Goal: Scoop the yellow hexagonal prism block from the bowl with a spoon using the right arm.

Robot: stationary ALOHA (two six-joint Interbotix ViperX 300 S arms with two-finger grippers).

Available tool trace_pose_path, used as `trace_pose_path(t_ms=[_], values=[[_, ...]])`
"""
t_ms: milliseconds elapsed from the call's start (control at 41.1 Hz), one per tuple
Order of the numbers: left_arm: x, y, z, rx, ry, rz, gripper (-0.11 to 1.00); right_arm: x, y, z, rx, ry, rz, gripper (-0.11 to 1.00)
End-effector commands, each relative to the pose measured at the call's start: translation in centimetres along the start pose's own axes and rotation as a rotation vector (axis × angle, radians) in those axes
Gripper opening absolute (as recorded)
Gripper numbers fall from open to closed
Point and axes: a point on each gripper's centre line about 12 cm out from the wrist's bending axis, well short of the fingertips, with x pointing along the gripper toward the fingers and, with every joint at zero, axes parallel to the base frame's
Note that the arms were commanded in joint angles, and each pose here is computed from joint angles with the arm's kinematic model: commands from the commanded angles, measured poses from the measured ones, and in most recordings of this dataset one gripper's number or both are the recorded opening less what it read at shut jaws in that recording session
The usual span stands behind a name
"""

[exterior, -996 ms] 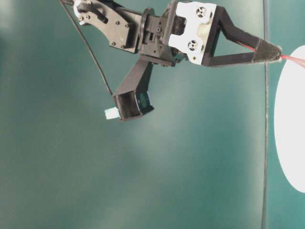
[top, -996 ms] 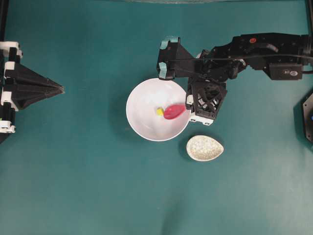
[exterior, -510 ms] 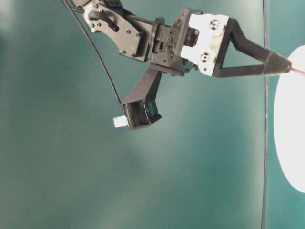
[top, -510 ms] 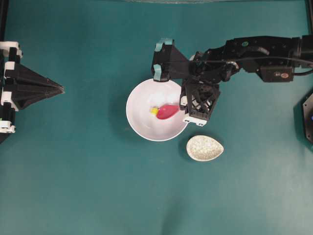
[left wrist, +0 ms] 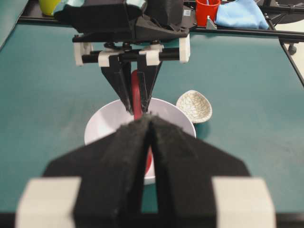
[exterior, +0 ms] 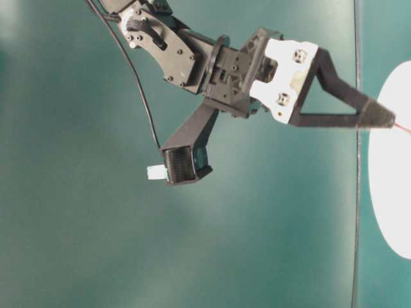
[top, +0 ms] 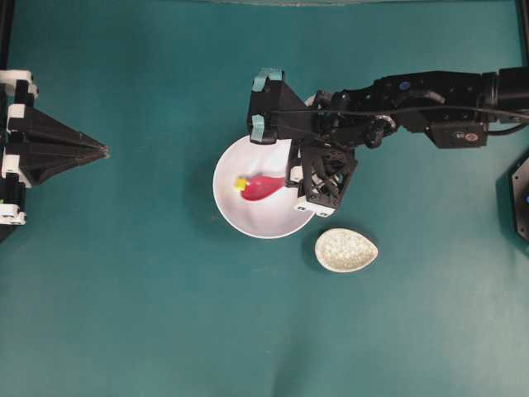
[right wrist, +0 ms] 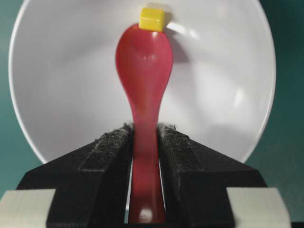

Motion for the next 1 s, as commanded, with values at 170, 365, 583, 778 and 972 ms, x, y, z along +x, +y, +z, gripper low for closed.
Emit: trace_pose_path(t_ms=[170, 365, 583, 778, 972], values=[[0.2, 0.0, 1.1, 0.005, -0.026, -0.001, 0.03, -0.4, 0.6, 0.9, -0.012, -0.093, -0.008, 0.24], [0.2, 0.0, 1.2, 0.003, -0.029, -0.001, 0.04, 0.0, 0.8, 0.4, -0.011, -0.102, -0.01, 0.24], [0.2, 0.0, 1.2, 0.0, -0.028, -0.001, 0.04, 0.3, 0.9, 0.3, -0.012, -0.132, -0.016, 0.24], [0.2, 0.0, 1.1, -0.003, -0.028, -0.001, 0.04, 0.4, 0.8, 0.2, -0.006, -0.151, -0.02, 0.24], [0.2, 0.0, 1.1, -0.003, -0.026, -0.001, 0.04, 0.2, 0.9, -0.3, -0.004, -0.186, -0.027, 0.24]])
